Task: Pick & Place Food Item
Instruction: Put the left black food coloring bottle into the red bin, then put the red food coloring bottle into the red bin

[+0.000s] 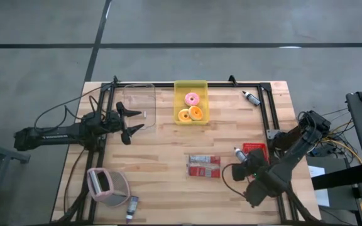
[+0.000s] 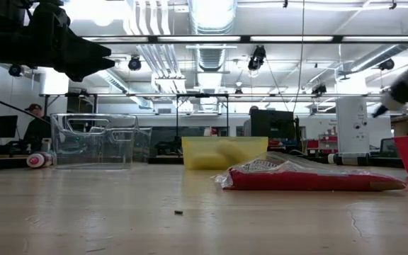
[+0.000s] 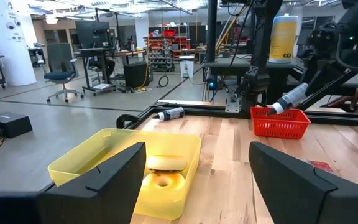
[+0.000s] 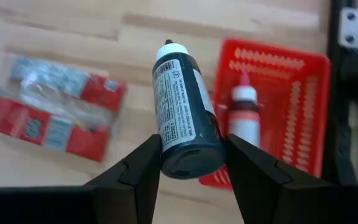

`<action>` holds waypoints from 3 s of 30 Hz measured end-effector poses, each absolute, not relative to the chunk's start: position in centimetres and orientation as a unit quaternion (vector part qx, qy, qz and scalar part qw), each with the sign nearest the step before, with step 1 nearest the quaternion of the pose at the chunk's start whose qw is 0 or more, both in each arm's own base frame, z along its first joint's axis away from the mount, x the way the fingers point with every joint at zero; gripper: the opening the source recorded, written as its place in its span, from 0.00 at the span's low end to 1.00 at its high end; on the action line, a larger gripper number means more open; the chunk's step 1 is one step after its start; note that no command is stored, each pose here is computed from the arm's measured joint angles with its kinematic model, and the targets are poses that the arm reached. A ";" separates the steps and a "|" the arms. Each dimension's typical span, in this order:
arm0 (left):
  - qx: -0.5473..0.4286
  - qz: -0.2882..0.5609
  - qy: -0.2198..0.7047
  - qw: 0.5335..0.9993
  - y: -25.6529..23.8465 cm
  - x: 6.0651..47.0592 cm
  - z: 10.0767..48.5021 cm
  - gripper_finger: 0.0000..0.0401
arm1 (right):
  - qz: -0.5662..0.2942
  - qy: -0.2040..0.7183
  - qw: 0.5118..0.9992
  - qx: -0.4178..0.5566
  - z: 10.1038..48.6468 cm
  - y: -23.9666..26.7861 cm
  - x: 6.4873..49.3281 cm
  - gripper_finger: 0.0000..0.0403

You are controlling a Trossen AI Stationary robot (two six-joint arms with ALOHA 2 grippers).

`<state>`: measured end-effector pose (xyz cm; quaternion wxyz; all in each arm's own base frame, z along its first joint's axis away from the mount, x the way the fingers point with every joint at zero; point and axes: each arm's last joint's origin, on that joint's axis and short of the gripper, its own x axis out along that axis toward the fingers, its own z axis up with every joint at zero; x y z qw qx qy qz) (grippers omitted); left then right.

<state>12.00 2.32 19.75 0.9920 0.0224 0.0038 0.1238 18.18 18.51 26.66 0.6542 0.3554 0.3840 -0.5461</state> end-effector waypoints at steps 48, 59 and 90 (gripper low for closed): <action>0.022 0.124 0.004 0.992 2.3 12.0 19.8 0.72 | -0.619 0.447 0.579 0.285 21.0 17.9 14.5 0.39; 0.022 0.124 0.004 0.992 2.3 12.0 19.8 0.73 | -0.609 0.451 0.582 0.294 21.4 18.2 14.7 0.41; 0.022 0.124 0.004 0.992 2.3 12.0 19.7 0.72 | -0.581 0.411 0.632 0.307 22.3 18.1 16.0 0.53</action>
